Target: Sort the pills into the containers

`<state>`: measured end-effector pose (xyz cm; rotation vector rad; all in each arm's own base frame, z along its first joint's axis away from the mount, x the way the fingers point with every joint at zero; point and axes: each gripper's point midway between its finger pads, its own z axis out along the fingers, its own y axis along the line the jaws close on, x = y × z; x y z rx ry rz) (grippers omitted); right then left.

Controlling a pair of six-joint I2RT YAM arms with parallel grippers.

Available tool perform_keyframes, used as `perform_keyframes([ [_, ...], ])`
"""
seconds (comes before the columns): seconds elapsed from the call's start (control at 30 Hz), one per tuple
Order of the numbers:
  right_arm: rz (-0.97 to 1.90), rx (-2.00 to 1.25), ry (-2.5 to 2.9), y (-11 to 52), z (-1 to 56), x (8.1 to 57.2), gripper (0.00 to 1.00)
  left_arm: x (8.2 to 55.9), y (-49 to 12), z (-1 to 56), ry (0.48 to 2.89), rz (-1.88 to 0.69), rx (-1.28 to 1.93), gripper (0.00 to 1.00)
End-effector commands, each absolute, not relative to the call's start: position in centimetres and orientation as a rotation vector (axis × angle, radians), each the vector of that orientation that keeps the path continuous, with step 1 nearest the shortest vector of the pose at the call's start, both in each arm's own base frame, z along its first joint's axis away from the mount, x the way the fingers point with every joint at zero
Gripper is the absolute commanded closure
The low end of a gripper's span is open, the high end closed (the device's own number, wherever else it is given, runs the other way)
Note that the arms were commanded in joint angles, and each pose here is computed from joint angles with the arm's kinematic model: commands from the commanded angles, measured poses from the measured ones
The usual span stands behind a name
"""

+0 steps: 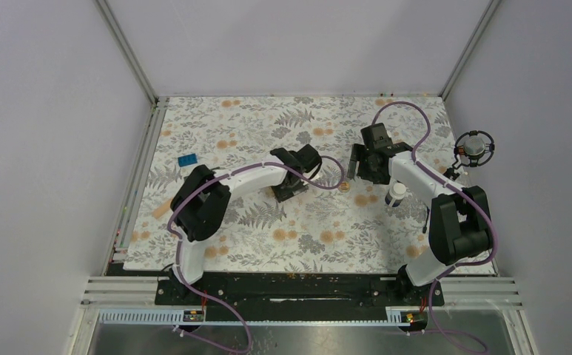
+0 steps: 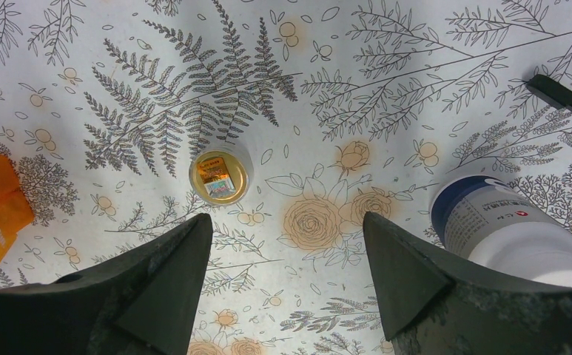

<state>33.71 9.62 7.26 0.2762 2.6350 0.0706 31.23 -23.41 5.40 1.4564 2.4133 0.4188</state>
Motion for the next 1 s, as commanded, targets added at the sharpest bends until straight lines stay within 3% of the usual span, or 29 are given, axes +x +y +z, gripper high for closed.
perform_keyframes([
  [0.0, 0.077, 0.299, 2.641, 9.5, 7.3, 33.7, 0.18, 32.2, -24.5, 8.2, 2.343, 0.312, 1.331, 1.0],
  [0.33, 0.146, 0.271, 2.632, 10.3, 7.5, 33.9, 0.17, 32.0, -24.7, 9.7, 2.299, 0.112, 1.19, 1.0],
  [0.63, 0.303, 0.18, 2.64, 12.5, 7.7, 33.9, 0.17, 32.5, -25.5, 14.1, 2.104, -0.191, 0.992, 1.0],
  [0.77, 0.344, 0.17, 2.634, 13.0, 7.7, 33.9, 0.17, 32.6, -26.9, 19.0, 1.92, -0.38, 0.905, 1.0],
  [0.97, 0.337, 0.174, 2.646, 13.0, 7.1, 33.8, 0.16, 33.4, -27.6, 31.0, 1.516, -0.496, 0.734, 1.0],
])
